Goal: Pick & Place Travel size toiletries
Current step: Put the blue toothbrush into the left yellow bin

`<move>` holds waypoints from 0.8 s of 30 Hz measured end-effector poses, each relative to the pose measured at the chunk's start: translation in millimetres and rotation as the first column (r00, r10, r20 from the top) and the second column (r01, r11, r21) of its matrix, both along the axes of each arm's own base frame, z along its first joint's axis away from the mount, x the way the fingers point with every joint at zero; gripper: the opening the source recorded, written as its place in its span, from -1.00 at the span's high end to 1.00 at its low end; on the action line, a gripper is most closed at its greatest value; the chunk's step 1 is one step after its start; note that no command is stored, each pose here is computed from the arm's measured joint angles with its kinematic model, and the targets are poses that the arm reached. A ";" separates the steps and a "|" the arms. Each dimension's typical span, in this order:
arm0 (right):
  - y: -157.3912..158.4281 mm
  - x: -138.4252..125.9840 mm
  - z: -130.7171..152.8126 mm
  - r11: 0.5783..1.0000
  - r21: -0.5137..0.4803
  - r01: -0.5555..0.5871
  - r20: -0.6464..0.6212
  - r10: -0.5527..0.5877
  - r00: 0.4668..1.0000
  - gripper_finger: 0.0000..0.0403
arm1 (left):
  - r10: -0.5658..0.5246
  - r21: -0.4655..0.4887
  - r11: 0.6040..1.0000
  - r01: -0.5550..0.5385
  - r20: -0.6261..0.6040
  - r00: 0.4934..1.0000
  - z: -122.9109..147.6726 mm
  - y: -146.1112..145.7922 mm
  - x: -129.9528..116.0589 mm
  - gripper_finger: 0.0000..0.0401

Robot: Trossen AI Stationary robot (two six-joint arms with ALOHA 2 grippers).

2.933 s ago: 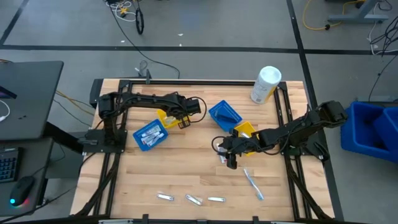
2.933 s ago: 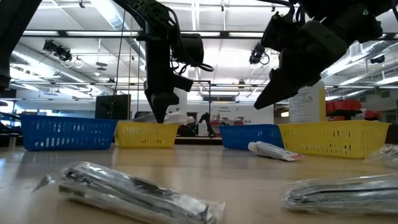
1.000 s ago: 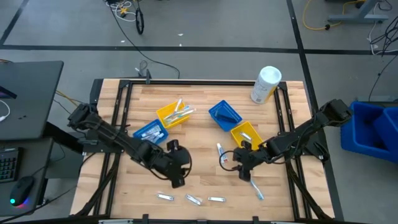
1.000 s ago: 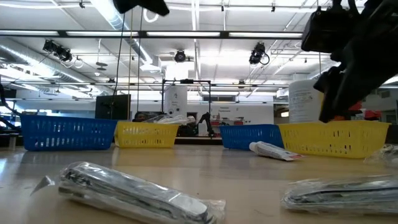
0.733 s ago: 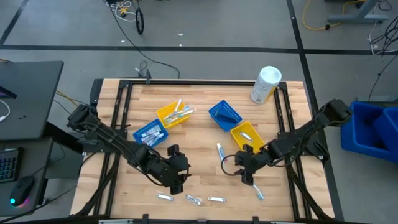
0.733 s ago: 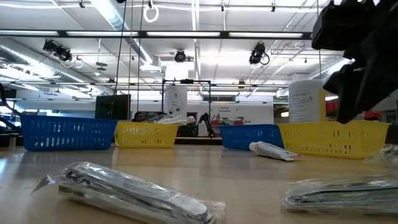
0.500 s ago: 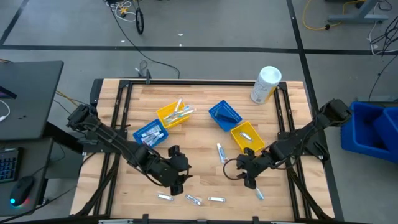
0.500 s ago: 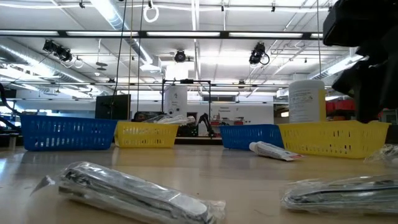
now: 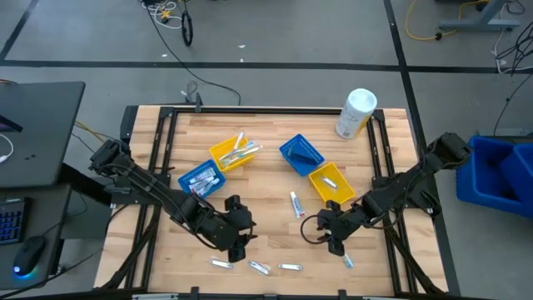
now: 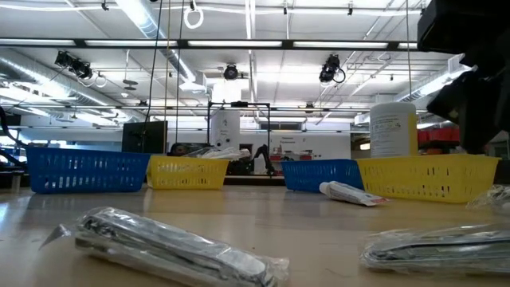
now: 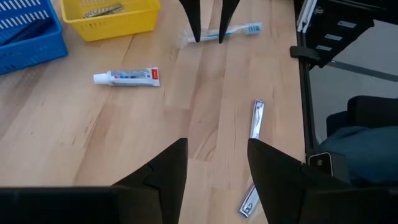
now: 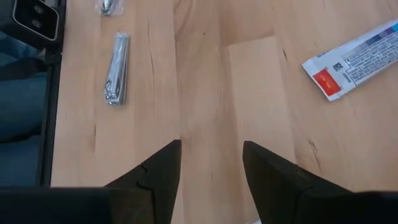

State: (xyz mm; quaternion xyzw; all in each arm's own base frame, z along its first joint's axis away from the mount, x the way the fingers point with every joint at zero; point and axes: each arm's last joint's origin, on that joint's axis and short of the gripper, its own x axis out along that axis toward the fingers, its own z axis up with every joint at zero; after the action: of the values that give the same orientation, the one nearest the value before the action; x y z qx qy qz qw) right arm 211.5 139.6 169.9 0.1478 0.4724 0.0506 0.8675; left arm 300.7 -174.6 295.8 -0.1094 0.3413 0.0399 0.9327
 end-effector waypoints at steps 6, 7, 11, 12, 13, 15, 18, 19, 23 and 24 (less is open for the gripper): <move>0.5 0.8 0.7 1.000 0.005 -0.002 0.010 0.002 1.000 0.11 | -0.003 0.005 1.000 0.003 0.000 1.000 0.0 0.0 0.0 0.13; 0.5 0.8 0.7 1.000 0.005 -0.002 0.010 0.002 1.000 0.11 | -0.004 0.005 1.000 0.004 0.000 1.000 0.0 0.0 0.0 0.13; 0.6 0.8 0.7 1.000 0.006 -0.002 0.011 0.002 1.000 0.11 | -0.018 0.019 1.000 0.018 -0.001 1.000 -0.1 0.0 0.0 0.13; 0.6 0.8 0.7 1.000 0.006 -0.002 0.011 0.002 1.000 0.11 | -0.027 0.029 0.999 0.027 -0.001 1.000 -0.1 -0.1 -0.1 0.13; 0.6 0.8 0.7 1.000 0.006 -0.002 0.011 0.002 1.000 0.10 | -0.037 0.040 0.999 0.037 -0.002 0.999 0.0 -0.3 -0.2 0.13; 0.6 0.9 0.8 1.000 0.006 -0.002 0.013 0.002 1.000 0.10 | -0.053 0.058 0.997 0.053 -0.003 0.999 0.0 -0.3 -0.2 0.13; 0.4 1.2 0.9 1.000 0.000 0.004 0.018 -0.004 1.000 0.11 | -0.056 0.065 0.996 0.056 -0.002 0.998 0.0 -0.2 -0.2 0.13; 0.2 1.3 1.0 1.000 -0.006 0.008 0.023 -0.008 1.000 0.11 | -0.054 0.067 0.996 0.054 -0.001 0.999 0.0 -0.1 -0.1 0.13; -0.4 2.0 1.3 0.999 -0.023 0.024 0.040 -0.023 0.999 0.08 | -0.041 0.074 0.996 0.040 0.005 0.999 0.1 0.3 0.0 0.13; -0.4 2.4 1.6 0.999 -0.030 0.025 0.049 -0.023 0.999 0.06 | -0.040 0.074 0.996 0.040 0.005 0.999 0.1 0.3 0.0 0.13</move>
State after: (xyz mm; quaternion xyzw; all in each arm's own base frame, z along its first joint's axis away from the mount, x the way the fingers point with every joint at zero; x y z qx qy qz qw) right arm 213.9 139.2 171.5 0.1389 0.4501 0.0365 0.8814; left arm 300.7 -174.3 295.9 -0.0682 0.3388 0.0335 0.9378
